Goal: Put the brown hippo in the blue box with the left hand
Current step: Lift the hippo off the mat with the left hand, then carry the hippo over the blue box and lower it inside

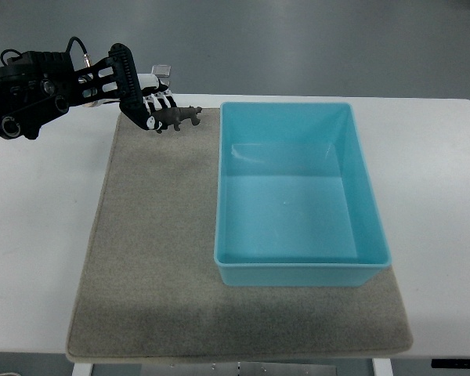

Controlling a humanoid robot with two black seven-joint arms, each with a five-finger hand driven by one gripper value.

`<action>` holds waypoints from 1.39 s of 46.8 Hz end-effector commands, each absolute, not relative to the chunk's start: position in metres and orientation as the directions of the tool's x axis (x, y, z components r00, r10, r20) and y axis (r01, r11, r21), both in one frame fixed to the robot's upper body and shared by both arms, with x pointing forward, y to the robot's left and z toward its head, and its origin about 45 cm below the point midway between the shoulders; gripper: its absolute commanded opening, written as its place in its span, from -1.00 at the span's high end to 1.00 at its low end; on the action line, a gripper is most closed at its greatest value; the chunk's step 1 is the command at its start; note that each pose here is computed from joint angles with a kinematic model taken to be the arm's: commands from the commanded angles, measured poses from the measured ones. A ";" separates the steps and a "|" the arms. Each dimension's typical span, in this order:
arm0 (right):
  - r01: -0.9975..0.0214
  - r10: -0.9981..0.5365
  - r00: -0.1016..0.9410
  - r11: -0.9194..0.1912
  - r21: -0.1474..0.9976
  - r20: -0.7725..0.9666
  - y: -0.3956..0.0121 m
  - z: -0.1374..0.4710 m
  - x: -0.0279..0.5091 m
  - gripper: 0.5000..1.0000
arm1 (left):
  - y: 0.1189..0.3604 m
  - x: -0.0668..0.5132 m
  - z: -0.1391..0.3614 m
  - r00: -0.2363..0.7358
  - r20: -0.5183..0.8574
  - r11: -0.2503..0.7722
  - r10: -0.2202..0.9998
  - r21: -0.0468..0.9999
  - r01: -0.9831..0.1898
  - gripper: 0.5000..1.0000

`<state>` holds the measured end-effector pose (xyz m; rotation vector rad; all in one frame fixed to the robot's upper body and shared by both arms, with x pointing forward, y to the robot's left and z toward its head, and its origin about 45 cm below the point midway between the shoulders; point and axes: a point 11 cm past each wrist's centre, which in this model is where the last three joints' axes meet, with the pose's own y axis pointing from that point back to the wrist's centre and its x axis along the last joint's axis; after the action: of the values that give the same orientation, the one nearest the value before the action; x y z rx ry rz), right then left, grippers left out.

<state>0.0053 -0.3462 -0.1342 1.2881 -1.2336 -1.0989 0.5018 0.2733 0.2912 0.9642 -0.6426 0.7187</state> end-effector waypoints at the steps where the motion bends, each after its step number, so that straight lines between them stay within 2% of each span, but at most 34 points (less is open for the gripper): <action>1: -0.090 -0.997 0.067 0.021 0.996 0.027 -0.346 -0.134 0.005 -0.74 | 0.265 0.508 0.314 0.573 0.777 0.401 0.262 0.452 -0.797 1.00; 14: -0.090 -0.997 0.067 0.021 0.996 0.027 -0.346 -0.134 0.005 -0.74 | 0.208 0.508 0.368 0.542 0.812 0.521 0.218 0.373 -0.768 1.00; 23: -0.088 -0.997 0.067 0.021 0.996 0.027 -0.346 -0.134 0.005 -0.74 | 0.145 0.491 0.360 0.588 0.797 0.631 0.137 0.388 -0.672 1.00; 35: -0.089 -0.997 0.067 0.019 0.996 0.025 -0.346 -0.134 0.005 -0.74 | 0.085 0.465 0.338 0.641 0.766 0.715 0.043 0.425 -0.555 1.00; 47: -0.090 -0.997 0.067 0.021 0.996 0.027 -0.346 -0.134 0.005 -0.74 | 0.048 0.441 0.302 0.664 0.744 0.746 -0.072 0.482 -0.459 1.00; 65: -0.088 -0.997 0.068 0.021 0.996 0.027 -0.346 -0.134 0.005 -0.74 | 0.032 0.415 0.250 0.689 0.705 0.746 -0.168 0.548 -0.378 1.00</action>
<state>0.0052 -0.3462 -0.1342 1.2880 -1.2336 -1.0990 0.4197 0.0354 0.2567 0.7411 -0.8286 0.1445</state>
